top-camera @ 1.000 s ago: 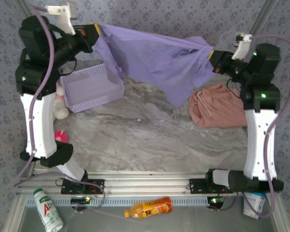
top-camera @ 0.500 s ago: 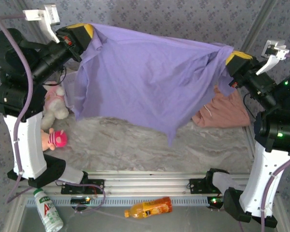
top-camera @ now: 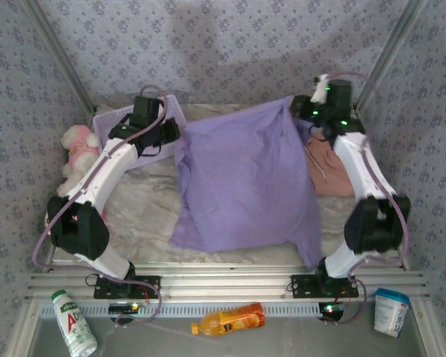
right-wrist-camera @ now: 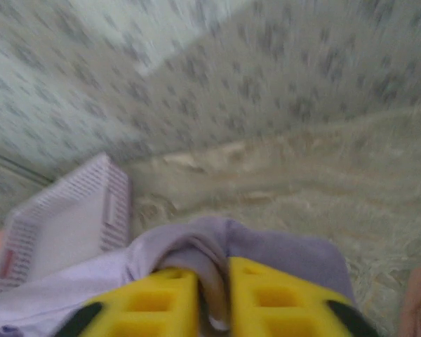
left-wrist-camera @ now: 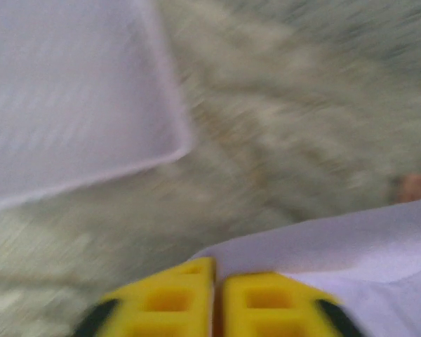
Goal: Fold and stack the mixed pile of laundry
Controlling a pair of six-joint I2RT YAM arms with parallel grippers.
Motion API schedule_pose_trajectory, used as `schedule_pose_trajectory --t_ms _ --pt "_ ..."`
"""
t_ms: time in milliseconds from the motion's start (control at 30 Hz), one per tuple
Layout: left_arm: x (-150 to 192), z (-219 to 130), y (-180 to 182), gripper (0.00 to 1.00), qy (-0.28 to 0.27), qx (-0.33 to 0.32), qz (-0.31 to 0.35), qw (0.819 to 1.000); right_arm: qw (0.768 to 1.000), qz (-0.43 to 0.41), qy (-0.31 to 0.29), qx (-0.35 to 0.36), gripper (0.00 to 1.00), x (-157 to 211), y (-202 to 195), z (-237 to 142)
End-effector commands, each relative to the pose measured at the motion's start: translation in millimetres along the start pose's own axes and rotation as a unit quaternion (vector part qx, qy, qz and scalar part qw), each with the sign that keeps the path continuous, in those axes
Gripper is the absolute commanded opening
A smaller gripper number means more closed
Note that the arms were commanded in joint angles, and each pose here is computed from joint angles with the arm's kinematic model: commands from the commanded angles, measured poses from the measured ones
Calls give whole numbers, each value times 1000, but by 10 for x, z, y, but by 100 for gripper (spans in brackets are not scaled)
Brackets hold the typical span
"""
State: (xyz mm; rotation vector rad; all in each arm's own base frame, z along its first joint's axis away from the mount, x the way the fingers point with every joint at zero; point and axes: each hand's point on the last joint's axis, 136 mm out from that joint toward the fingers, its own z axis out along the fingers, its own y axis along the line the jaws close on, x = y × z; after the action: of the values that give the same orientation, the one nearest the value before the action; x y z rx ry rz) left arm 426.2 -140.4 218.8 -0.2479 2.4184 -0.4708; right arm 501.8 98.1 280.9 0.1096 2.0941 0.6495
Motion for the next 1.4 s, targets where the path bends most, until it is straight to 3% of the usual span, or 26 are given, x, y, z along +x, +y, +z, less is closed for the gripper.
schedule_pose_trajectory --t_ms 0,33,133,367,533,667,733,767,867,900,1067,1267,1367 --pt "-29 -33 609 91 -5 -113 -44 993 1000 -2 12 4 67 -78 -36 398" --pt "67 -27 739 100 14 -141 -43 989 1000 2 31 -2 73 -16 -50 506" --pt "220 -81 870 100 34 -167 -28 985 999 8 46 4 85 71 -85 593" --pt "497 -127 317 97 51 -18 -26 998 995 1 79 54 84 429 -233 313" --pt "1007 103 -78 73 99 46 -10 994 985 -1 130 113 81 876 -417 -66" --pt "1452 457 -271 39 155 69 -20 985 972 10 176 154 80 1281 -577 -357" --pt "1619 621 -297 37 172 63 -19 983 966 14 192 173 79 1437 -664 -459" --pt "1694 707 -250 36 181 49 -21 982 963 16 200 182 79 1518 -711 -509" --pt "1880 872 74 16 205 -18 -41 978 954 39 218 204 78 1766 -901 -618" --pt "1940 884 218 13 215 -45 -48 974 952 51 218 207 78 1796 -946 -647" --pt "2141 703 882 12 234 -140 -53 961 950 77 218 212 73 1911 -1061 -733" --pt "2256 323 1716 8 240 -253 -73 934 946 51 234 220 57 2093 -1029 -647" --pt "2141 250 1797 13 235 -259 -78 933 941 40 252 221 54 2243 -1010 -580"
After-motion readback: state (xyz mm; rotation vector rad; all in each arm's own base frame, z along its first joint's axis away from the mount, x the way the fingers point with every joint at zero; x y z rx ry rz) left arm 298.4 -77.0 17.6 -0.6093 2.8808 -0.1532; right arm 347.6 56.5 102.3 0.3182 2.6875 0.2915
